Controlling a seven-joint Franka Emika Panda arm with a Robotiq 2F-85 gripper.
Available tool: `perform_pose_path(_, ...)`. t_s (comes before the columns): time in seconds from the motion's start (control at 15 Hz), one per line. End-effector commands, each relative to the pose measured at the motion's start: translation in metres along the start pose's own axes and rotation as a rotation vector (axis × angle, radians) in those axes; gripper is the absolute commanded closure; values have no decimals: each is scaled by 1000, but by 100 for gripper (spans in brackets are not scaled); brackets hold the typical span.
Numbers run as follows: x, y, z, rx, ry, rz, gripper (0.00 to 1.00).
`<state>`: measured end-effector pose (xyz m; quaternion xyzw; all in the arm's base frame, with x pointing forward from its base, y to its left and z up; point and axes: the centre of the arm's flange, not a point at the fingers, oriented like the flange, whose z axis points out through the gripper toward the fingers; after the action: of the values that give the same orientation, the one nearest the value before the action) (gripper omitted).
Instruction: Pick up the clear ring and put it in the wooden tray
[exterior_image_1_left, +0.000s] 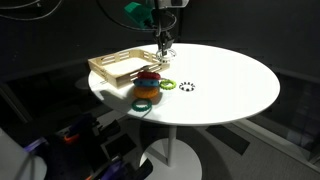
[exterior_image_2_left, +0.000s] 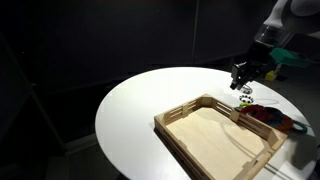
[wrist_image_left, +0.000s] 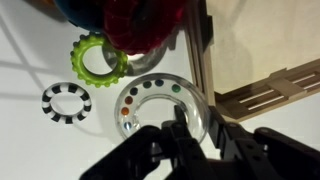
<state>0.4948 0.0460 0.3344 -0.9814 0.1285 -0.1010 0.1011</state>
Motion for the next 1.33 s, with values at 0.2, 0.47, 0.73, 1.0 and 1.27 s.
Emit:
perform_pose_path(0.2, -2, -58, 5, 50, -68, -94, 91)
perform_pose_path(0.47, -12, -92, 17, 48, -118, -161, 91)
perform_pose_path(0.73, -25, -121, 34, 45, -180, -221, 91)
perform_pose_path(1.0, -40, -134, 55, 41, -246, -258, 91)
perform_pose_path(1.27, -52, -135, 74, 24, -297, -277, 91)
